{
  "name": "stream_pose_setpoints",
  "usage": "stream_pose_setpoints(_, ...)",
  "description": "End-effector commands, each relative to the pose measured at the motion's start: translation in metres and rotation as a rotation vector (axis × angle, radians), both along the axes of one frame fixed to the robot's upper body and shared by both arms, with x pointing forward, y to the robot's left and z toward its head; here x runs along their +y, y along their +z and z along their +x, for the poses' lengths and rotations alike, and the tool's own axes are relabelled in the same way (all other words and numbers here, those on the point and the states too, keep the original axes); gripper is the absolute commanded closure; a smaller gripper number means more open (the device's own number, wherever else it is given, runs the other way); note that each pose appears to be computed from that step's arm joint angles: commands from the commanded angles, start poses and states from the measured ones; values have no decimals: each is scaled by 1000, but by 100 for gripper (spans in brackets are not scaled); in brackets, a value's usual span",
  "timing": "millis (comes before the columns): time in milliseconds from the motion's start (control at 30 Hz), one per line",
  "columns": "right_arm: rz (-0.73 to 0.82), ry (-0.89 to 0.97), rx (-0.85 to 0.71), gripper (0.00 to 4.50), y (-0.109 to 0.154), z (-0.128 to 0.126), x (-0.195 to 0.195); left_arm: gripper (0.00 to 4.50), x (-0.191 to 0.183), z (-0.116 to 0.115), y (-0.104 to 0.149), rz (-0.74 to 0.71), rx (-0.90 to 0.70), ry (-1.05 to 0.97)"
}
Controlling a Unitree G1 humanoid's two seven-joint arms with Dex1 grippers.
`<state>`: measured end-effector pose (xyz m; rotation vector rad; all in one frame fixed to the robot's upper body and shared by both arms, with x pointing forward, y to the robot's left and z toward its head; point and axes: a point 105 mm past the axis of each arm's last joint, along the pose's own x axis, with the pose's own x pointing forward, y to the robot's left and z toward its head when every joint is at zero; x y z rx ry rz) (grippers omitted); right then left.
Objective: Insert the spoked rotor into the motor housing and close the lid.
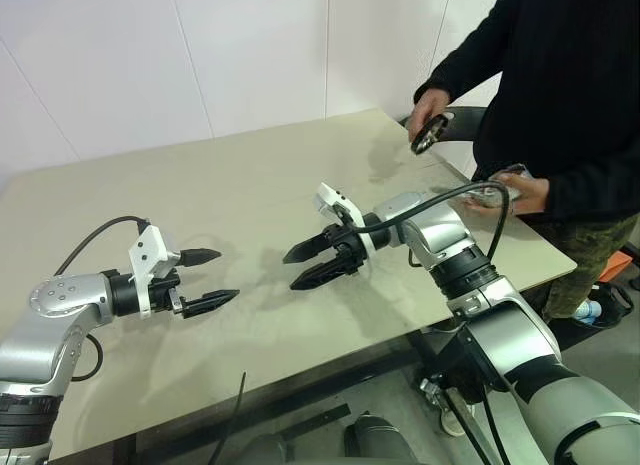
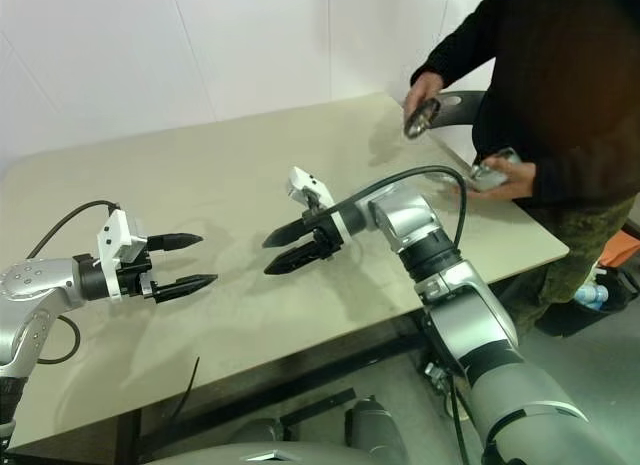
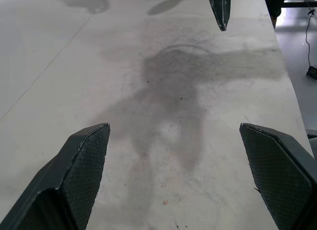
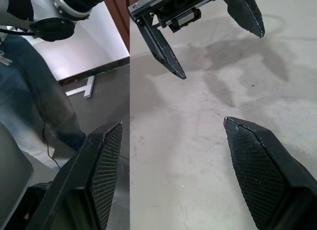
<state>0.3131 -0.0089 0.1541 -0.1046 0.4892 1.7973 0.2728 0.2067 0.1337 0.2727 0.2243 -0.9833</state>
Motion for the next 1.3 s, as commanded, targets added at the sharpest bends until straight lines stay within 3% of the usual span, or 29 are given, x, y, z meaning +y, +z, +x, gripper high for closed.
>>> stream_pose_setpoints(33,52,8,-46,106,17,2,2,4,-3,0,8,9,-37,-14)
stream_pose_setpoints(1300,57,15,-48,106,18,4,6,4,0,6,12,27,-56,-14)
